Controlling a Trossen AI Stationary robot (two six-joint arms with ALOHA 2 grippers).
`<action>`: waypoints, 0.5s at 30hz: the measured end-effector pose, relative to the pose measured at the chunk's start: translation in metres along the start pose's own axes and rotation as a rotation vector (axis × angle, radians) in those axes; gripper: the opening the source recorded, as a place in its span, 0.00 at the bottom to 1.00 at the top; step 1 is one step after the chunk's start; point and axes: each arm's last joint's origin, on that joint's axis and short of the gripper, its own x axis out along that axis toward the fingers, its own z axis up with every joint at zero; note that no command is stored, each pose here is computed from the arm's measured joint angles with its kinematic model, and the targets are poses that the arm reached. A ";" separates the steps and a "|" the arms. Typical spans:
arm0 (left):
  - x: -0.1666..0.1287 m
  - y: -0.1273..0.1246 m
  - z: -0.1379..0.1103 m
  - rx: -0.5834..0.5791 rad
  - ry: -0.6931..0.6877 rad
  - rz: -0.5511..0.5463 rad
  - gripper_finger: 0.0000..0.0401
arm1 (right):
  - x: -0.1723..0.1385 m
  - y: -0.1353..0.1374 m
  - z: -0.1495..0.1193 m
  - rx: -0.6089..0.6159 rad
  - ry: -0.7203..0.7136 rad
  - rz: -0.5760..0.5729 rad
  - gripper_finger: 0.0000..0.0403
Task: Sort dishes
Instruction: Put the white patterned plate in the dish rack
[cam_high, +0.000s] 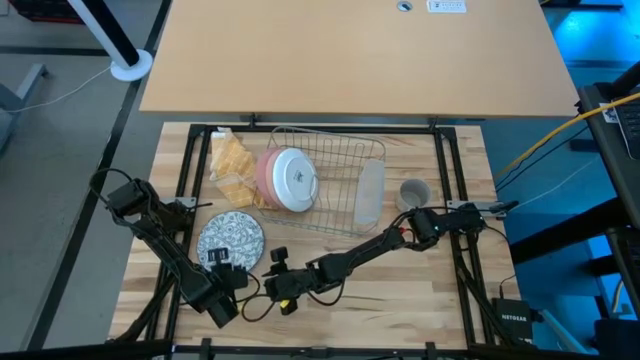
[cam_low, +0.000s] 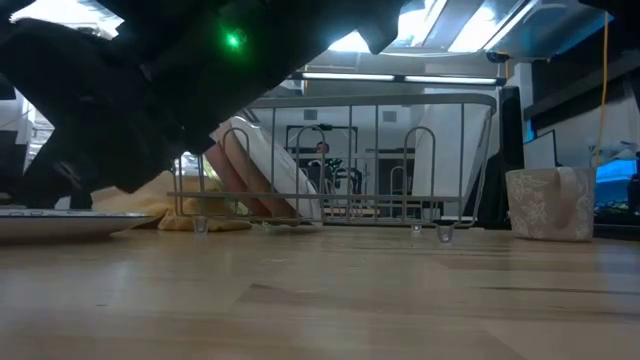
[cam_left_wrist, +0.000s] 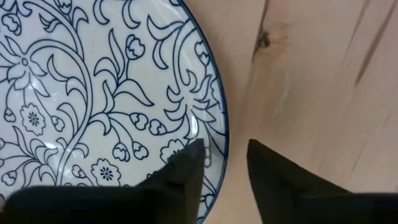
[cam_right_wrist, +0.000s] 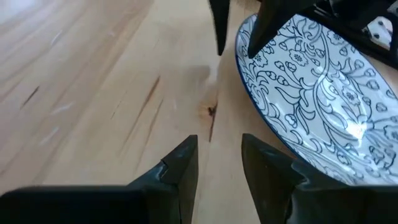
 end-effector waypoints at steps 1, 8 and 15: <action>0.000 0.000 0.000 -0.006 -0.002 0.000 0.30 | 0.000 0.001 0.000 0.012 -0.001 0.002 0.32; 0.005 0.002 -0.002 0.006 0.000 0.025 0.36 | -0.016 0.020 0.009 -0.071 0.009 -0.018 0.32; 0.020 0.002 -0.006 -0.014 0.023 0.096 0.32 | -0.042 0.041 0.027 -0.211 -0.009 -0.138 0.32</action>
